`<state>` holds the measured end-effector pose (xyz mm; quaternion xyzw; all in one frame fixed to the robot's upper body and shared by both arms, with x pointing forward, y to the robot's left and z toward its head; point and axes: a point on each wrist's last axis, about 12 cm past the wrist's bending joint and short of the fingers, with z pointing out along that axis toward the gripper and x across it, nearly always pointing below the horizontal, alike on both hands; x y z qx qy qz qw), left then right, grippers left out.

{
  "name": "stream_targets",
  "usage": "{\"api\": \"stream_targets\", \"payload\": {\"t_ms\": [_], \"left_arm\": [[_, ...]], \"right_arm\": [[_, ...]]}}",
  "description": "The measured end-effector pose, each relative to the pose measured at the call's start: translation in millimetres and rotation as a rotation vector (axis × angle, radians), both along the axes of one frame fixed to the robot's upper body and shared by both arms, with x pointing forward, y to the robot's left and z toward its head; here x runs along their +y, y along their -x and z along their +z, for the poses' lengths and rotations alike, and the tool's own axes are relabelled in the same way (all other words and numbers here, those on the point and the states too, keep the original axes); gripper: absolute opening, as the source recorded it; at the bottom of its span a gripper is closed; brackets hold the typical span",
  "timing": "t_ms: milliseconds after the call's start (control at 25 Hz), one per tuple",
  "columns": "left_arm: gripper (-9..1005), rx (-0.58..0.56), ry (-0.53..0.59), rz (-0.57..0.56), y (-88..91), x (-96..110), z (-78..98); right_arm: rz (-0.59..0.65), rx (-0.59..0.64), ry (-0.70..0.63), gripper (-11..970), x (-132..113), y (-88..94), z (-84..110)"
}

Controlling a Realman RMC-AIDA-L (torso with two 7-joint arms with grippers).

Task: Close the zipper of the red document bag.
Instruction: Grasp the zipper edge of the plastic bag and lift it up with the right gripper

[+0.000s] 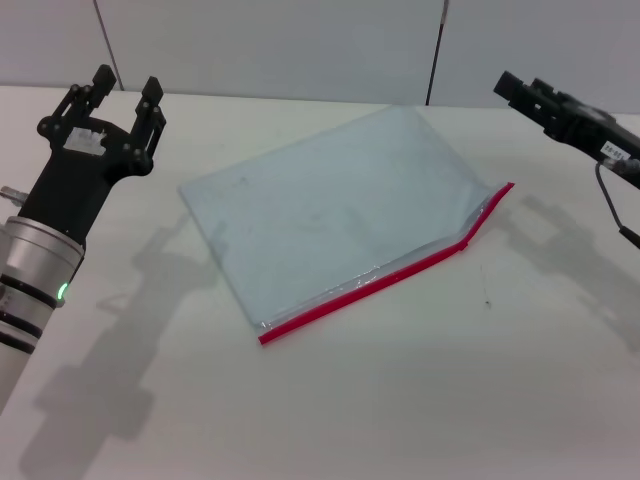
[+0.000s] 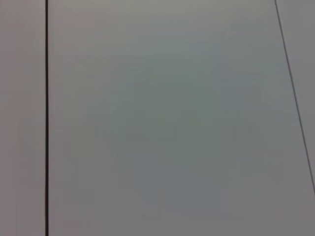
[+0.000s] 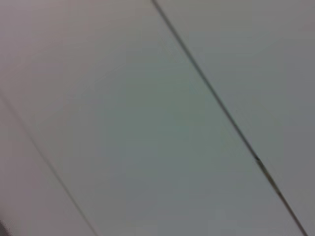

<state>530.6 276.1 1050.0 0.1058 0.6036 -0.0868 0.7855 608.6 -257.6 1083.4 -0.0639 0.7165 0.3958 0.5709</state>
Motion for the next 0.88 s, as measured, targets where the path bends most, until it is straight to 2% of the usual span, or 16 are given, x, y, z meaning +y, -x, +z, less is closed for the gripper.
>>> {"api": "stream_targets", "payload": {"t_ms": [160, 280, 400, 560, 720, 880], "left_arm": [[523, 0.002, 0.001, 0.004, 0.7, 0.8, -0.5], [521, 0.002, 0.001, 0.003, 0.7, 0.7, -0.5], [519, 0.001, 0.001, 0.003, 0.6, 0.6, -0.4], [517, 0.002, 0.001, 0.005, 1.0, 1.1, -0.7], [514, 0.002, 0.001, 0.004, 0.9, 0.9, -0.7], [512, 0.004, 0.001, 0.005, 1.6, 1.3, -1.1]], "right_arm": [[0.020, -0.225, 0.074, 738, 6.0, 14.7, 2.4], [-0.082, -0.379, 0.134, 729, 8.7, 28.1, -3.7], [-0.203, -0.461, 0.207, 728, 8.7, 36.4, -10.0], [-0.280, -0.472, 0.248, 725, 6.7, 37.9, -13.6], [-0.288, -0.434, 0.219, 723, 5.5, 36.5, -15.0], [-0.220, -0.283, 0.151, 722, 2.5, 25.7, -18.2]]}}
